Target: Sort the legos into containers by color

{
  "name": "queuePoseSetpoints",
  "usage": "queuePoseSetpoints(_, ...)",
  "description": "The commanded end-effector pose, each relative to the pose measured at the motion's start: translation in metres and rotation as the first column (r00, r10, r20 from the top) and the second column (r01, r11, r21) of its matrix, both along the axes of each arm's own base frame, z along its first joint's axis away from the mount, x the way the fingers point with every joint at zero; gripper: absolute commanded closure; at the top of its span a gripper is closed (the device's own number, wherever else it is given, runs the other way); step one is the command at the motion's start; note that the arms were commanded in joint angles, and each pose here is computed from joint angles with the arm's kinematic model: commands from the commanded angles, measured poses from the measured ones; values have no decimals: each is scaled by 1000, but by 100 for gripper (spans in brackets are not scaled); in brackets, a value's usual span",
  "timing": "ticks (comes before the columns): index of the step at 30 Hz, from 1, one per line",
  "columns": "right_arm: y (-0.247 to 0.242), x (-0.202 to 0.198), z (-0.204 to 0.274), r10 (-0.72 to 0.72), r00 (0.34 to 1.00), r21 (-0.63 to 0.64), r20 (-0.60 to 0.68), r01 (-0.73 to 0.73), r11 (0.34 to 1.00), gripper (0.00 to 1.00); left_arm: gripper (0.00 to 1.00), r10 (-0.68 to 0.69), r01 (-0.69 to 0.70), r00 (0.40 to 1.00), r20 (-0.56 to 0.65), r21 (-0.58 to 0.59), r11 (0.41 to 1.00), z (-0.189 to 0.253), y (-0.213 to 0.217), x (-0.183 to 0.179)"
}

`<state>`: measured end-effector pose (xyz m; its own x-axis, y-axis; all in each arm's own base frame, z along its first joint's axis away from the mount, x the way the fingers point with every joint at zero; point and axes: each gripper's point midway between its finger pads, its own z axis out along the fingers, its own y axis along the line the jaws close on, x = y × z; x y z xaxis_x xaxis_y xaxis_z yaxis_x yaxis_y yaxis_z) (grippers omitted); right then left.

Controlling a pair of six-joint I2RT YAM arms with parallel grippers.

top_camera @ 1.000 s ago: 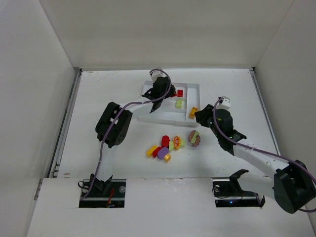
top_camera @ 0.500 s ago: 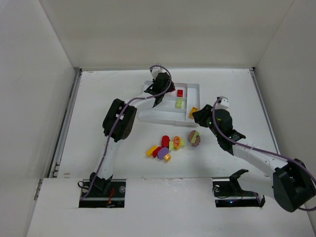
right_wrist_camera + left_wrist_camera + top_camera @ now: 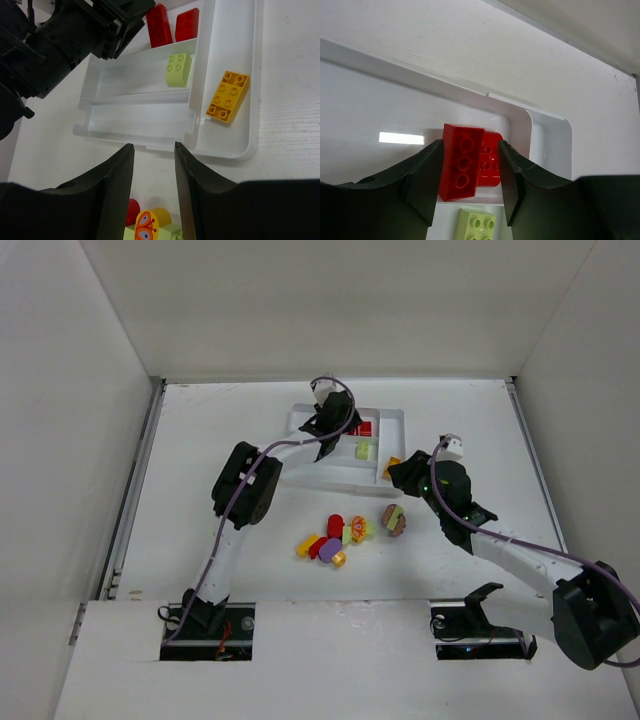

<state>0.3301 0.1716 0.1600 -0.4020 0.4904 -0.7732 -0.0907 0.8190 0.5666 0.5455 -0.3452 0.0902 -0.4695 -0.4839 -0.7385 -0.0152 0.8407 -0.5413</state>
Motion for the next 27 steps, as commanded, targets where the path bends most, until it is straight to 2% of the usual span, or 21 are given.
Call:
queuePoseSetpoints(1, 6, 3, 14, 10, 999, 25, 50, -11, 1000, 55, 54, 13, -12, 998, 67, -9, 1000, 39, 7, -2)
queuePoseSetpoints(7, 4, 3, 15, 5, 999, 22, 53, -6, 1000, 54, 53, 26, -25, 998, 57, -4, 1000, 45, 26, -16)
queuePoseSetpoints(12, 4, 4, 13, 2, 999, -10, 41, -2, 1000, 70, 54, 38, -36, 993, 109, -24, 999, 80, 46, -40)
queuePoseSetpoints(15, 9, 1, 11, -2, 999, -62, 36, 4, 998, 76, 55, 26, -22, 990, 138, -31, 999, 100, 59, -65)
queuePoseSetpoints(19, 14, -12, 4, -27, 1000, -146, 12, 28, 989, 75, 58, 0, 3, 992, 124, -18, 1000, 98, 78, -118)
queuePoseSetpoints(20, 13, -16, 2, -41, 999, -165, 7, 42, 985, 72, 58, -6, 7, 994, 112, -14, 1000, 92, 84, -131)
queuePoseSetpoints(21, 11, -21, -2, -56, 998, -187, 2, 56, 981, 65, 58, -12, 13, 995, 100, -11, 1000, 86, 88, -145)
queuePoseSetpoints(22, 6, -27, -7, -79, 997, -216, -4, 77, 973, 53, 58, -20, 21, 996, 91, -8, 1000, 80, 92, -159)
queuePoseSetpoints(24, -1, -38, -16, -105, 994, -250, -16, 98, 963, 36, 58, -41, 42, 997, 72, -2, 999, 68, 98, -185)
queuePoseSetpoints(27, -8, -53, -30, -120, 991, -243, -58, 103, 965, 22, 58, -70, 72, 995, 64, -17, 997, 60, 104, -217)
